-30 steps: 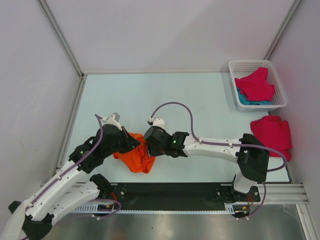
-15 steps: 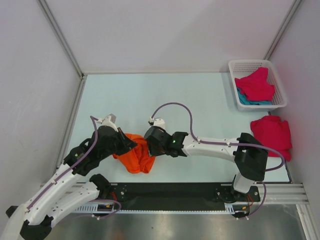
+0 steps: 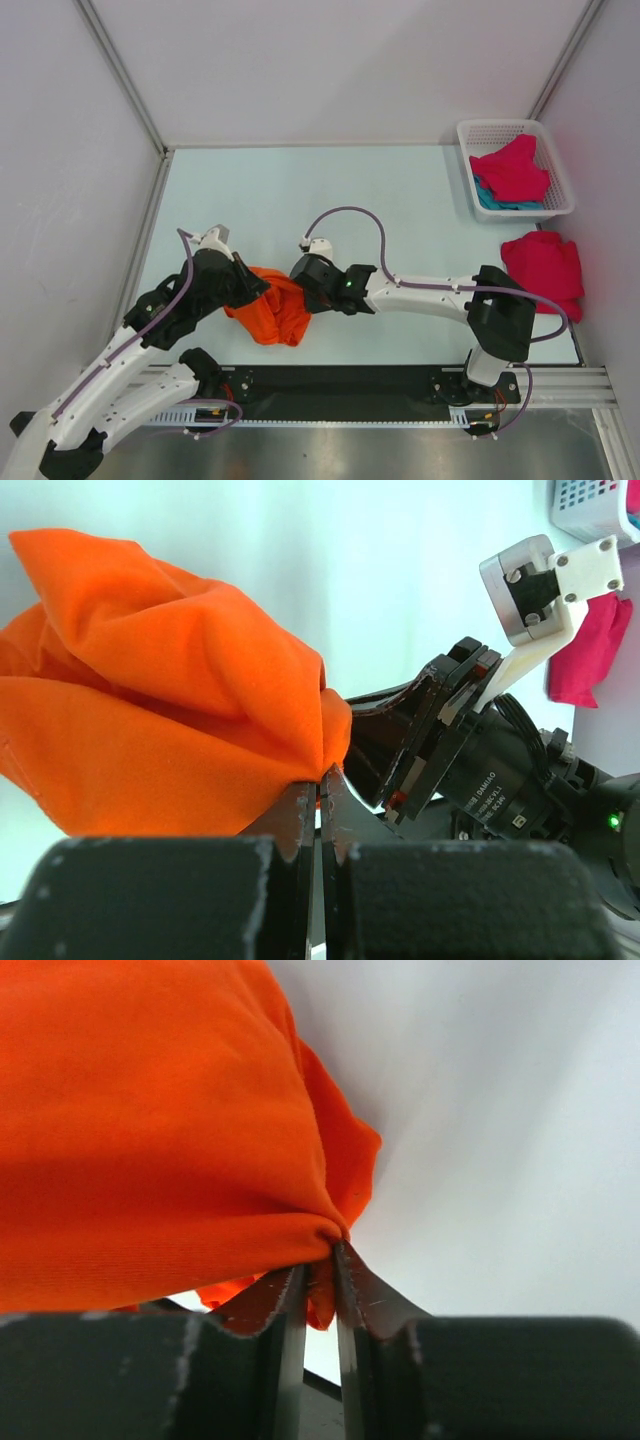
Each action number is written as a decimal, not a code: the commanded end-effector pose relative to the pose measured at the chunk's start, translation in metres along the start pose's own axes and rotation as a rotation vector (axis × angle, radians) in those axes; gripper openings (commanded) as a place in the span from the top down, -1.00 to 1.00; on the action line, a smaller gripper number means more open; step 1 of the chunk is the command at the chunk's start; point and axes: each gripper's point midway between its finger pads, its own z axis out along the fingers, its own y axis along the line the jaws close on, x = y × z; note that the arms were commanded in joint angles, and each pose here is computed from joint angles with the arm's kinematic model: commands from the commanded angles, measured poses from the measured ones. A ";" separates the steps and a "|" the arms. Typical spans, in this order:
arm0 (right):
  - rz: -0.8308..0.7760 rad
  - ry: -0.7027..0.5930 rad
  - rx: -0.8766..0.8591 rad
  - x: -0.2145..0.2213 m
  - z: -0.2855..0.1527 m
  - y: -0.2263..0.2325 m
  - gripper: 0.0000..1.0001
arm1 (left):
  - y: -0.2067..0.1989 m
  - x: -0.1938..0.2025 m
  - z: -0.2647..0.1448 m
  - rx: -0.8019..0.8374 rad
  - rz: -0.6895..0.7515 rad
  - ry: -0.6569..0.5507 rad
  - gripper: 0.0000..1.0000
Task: Fold and stack the t-shirts
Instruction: Flatten out the tshirt
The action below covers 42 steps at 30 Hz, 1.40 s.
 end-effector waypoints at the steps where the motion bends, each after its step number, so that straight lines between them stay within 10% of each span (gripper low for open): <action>1: 0.020 -0.047 0.022 -0.012 -0.007 -0.011 0.71 | -0.015 -0.024 -0.014 0.036 0.024 -0.083 1.00; 5: 0.007 -0.069 0.085 -0.020 -0.017 -0.034 0.99 | -0.011 -0.033 -0.021 0.014 0.034 -0.105 1.00; 18: 0.153 -0.408 0.397 -0.167 -0.153 -0.200 1.00 | -0.013 -0.097 -0.027 0.023 0.071 -0.160 1.00; 26: 0.127 -0.539 0.516 -0.242 -0.225 -0.220 1.00 | -0.088 -0.189 -0.033 0.136 0.163 -0.211 1.00; 32: 0.165 -0.552 0.568 -0.235 -0.239 -0.240 1.00 | -0.063 -0.222 -0.030 0.088 0.125 -0.222 0.99; 36: 0.189 -0.528 0.555 -0.221 -0.232 -0.251 1.00 | -0.044 -0.212 -0.013 0.079 0.124 -0.153 0.44; 38: 0.196 -0.505 0.549 -0.213 -0.224 -0.253 1.00 | -0.035 -0.200 0.000 0.081 0.108 -0.114 -0.19; 42: 0.209 -0.477 0.517 -0.200 -0.211 -0.250 1.00 | -0.022 -0.186 0.016 0.079 0.079 -0.098 -0.58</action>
